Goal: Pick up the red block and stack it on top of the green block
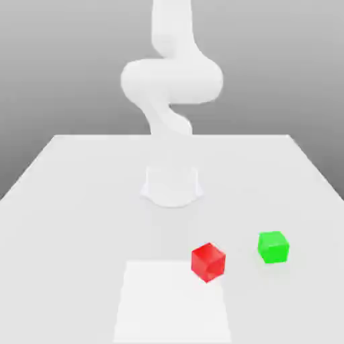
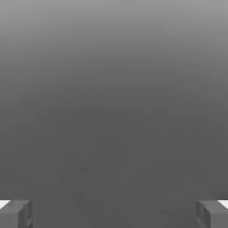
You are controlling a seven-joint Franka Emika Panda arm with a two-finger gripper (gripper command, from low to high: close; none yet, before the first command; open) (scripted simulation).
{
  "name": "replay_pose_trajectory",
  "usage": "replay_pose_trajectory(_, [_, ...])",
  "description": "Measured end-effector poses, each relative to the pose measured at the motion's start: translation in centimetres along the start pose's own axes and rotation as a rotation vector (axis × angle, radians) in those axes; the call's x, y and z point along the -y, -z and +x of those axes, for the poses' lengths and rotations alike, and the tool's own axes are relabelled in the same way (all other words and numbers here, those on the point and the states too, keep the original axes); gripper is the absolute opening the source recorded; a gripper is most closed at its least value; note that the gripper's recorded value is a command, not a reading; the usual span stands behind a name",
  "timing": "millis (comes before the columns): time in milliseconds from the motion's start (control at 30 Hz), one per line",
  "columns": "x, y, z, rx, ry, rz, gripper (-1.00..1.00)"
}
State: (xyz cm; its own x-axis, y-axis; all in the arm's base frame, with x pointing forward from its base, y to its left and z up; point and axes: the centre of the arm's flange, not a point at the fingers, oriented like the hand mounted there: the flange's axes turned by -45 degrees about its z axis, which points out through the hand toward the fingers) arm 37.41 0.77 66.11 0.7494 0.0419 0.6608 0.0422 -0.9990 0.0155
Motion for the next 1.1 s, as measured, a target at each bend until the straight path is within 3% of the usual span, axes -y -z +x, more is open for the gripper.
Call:
replay_pose_trajectory(300, [4.1, -19.8, -11.3, 0.327, 0.254, 0.091, 0.00])
replay_pose_trajectory(567, [7.3, -30.7, -29.7, 0.646, 0.516, 0.206, 0.00])
replay_pose_trajectory(800, [7.7, -35.8, -36.5, 0.696, 0.559, 0.227, 0.00])
replay_pose_trajectory(833, [7.7, -36.2, -36.8, 0.696, 0.559, 0.227, -1.00])
replay_pose_trajectory(1100, [7.7, -35.7, -36.4, 0.697, 0.559, 0.227, -1.00])
